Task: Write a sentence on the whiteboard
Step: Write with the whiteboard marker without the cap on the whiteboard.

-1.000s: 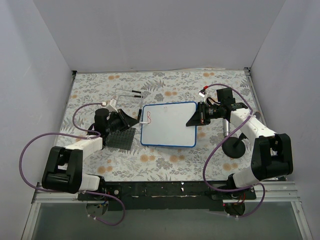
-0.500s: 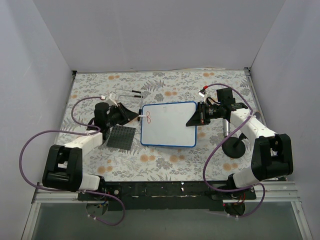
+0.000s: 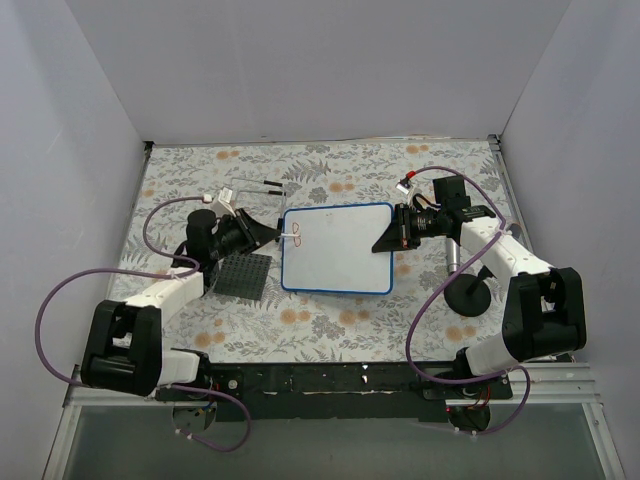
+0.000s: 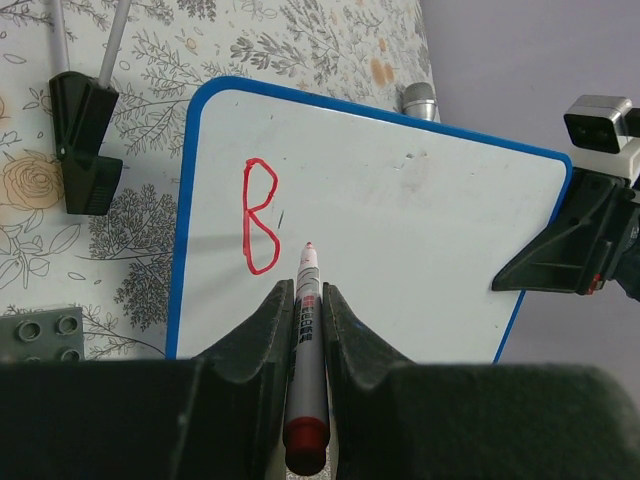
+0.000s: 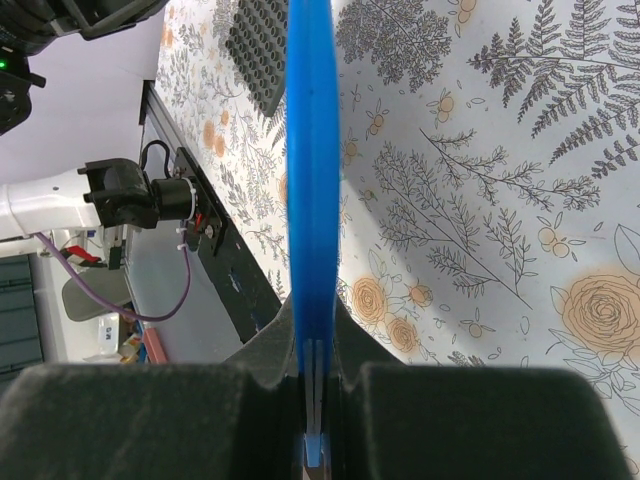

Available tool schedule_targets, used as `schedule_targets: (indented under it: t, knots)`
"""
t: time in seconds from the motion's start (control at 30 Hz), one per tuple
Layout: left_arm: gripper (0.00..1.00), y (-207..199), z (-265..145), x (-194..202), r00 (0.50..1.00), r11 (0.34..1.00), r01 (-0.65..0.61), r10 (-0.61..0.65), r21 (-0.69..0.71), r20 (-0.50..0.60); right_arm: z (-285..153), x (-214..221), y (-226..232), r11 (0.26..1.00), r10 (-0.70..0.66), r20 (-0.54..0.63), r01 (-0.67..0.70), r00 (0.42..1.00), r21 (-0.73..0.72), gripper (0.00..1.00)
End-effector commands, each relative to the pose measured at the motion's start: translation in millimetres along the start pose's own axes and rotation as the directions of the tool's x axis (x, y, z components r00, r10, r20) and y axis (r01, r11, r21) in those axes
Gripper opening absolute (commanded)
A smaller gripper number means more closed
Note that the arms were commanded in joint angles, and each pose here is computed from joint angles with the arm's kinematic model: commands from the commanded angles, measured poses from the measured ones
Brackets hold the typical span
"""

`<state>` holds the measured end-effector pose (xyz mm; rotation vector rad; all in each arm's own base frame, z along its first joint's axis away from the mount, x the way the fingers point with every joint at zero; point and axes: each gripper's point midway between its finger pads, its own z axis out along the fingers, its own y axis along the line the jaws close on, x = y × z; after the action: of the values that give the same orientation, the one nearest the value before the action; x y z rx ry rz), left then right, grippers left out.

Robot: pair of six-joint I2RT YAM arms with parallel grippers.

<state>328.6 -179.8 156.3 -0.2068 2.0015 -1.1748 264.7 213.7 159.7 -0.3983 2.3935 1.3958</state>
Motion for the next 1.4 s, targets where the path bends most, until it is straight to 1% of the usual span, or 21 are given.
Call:
schedule_targets:
  t: [0.0, 0.33, 0.6, 0.9, 1.2, 1.37]
  knots:
    - [0.00, -4.4, 6.1, -1.2, 1.000, 1.000, -0.007, 0.006, 0.025, 0.002, -1.0, -0.2, -2.9, 0.997, -0.067, 0.014, 0.066, 0.998, 0.028, 0.01]
    - [0.00, 3.0, 20.1, -4.0, 1.000, 1.000, -0.001, 0.001, 0.008, 0.001, -0.6, 0.1, -3.8, 0.997, -0.066, 0.013, 0.065, 0.998, 0.030, 0.01]
    - [0.00, -1.2, 23.3, -12.2, 1.000, 1.000, -0.010, 0.010, 0.015, 0.019, -0.8, 0.1, -3.1, 0.997, -0.067, 0.014, 0.066, 0.998, 0.028, 0.01]
    - [0.00, 6.5, 26.1, -12.7, 1.000, 1.000, -0.017, 0.018, -0.012, 0.018, -1.1, -0.1, -3.1, 0.997, -0.070, 0.015, 0.069, 0.997, 0.030, 0.01]
    - [0.00, 12.0, 19.2, 2.2, 0.999, 0.999, -0.016, 0.015, -0.033, -0.031, -1.1, -0.2, -3.5, 0.997, -0.068, 0.015, 0.067, 0.998, 0.029, 0.01]
    - [0.00, 16.6, 12.3, 17.2, 0.997, 0.999, -0.003, 0.000, -0.041, -0.074, -1.1, -0.1, -2.9, 0.997, -0.070, 0.014, 0.069, 0.997, 0.028, 0.01]
